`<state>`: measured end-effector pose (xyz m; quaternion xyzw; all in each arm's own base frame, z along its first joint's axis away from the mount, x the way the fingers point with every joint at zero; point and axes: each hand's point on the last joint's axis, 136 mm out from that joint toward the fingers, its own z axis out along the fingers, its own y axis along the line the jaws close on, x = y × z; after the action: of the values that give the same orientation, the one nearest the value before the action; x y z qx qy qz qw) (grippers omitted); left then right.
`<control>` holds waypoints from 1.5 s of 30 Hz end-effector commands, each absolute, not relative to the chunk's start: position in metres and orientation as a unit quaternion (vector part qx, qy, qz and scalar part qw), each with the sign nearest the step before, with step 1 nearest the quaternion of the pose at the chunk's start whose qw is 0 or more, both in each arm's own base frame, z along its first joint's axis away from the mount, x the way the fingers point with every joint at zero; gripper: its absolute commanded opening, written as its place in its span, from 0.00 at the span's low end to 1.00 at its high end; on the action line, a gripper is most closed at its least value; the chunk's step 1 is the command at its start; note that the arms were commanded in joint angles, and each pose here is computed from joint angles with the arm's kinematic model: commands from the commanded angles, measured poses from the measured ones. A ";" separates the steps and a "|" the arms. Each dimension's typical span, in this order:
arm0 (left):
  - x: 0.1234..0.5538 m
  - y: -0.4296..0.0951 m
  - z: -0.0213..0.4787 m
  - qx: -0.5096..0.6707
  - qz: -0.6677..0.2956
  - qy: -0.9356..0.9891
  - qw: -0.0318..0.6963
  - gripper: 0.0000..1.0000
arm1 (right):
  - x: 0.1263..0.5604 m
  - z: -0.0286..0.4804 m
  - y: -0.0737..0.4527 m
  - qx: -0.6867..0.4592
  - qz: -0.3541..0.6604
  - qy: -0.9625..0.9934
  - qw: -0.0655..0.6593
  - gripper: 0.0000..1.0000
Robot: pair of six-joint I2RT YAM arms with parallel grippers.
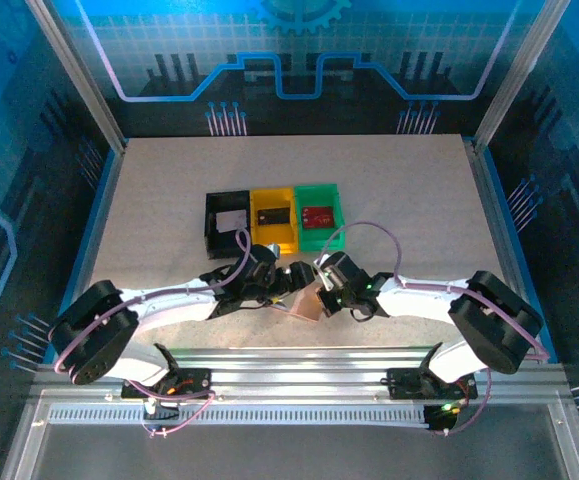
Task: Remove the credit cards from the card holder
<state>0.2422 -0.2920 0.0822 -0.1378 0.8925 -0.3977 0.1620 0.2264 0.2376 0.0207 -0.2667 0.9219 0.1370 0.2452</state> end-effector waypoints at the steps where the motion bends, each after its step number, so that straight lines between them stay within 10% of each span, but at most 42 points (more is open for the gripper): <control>1: 0.244 -0.320 0.102 -0.122 -0.439 0.876 0.159 0.99 | 0.209 0.019 0.242 -0.294 0.160 0.914 0.230 0.00; 21: 0.237 -0.367 0.129 -0.096 -0.476 0.859 0.164 0.99 | 0.211 0.083 0.216 -0.213 0.275 0.870 0.350 0.22; 36: 0.237 -0.386 0.125 -0.098 -0.504 0.844 0.153 0.99 | 0.202 0.125 0.158 -0.099 0.269 0.858 0.426 0.59; 45: 0.237 -0.394 0.137 -0.097 -0.526 0.830 0.162 0.99 | 0.200 0.156 0.140 -0.040 0.262 0.866 0.424 0.60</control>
<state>0.2304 -0.3855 0.1158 -0.0951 0.8493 -0.4986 0.1453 0.1983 0.1523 0.1434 -0.0799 0.8594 0.2724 0.4253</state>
